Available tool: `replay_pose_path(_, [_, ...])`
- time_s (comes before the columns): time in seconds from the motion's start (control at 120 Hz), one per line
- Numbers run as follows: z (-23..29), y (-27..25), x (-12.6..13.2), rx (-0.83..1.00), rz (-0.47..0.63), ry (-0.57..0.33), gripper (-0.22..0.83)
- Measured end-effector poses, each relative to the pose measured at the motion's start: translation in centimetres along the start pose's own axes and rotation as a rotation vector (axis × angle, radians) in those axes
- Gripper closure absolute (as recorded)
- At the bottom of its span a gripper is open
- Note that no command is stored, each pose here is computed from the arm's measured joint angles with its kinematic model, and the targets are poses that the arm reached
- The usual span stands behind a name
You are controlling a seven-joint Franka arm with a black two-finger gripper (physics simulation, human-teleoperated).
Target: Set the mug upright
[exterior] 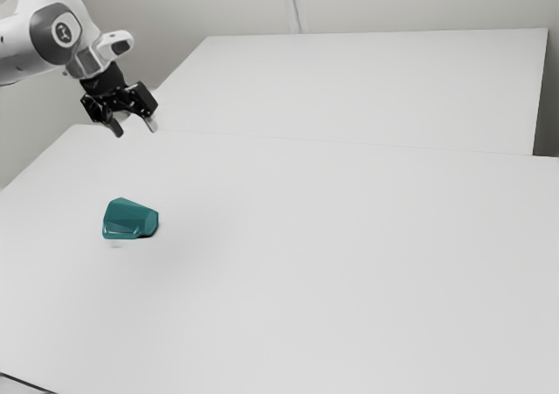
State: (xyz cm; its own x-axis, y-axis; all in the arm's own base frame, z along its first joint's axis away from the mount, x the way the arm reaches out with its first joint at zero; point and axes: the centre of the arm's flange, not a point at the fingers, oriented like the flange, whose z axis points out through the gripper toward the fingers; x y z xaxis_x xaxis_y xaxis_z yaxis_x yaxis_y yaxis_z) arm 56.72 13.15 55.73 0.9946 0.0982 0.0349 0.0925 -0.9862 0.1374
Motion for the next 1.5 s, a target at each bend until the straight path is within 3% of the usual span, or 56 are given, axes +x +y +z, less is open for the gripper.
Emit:
replay_pose_path(0.533, [6.0,-15.0,0.2,-0.157,0.177,0.050,0.00])
replay_pose_path(1.075, [14.0,-26.9,-0.8,-0.316,0.201,0.057,0.00])
replay_pose_path(1.5, [19.6,-28.9,-1.2,-0.507,0.187,0.090,0.00])
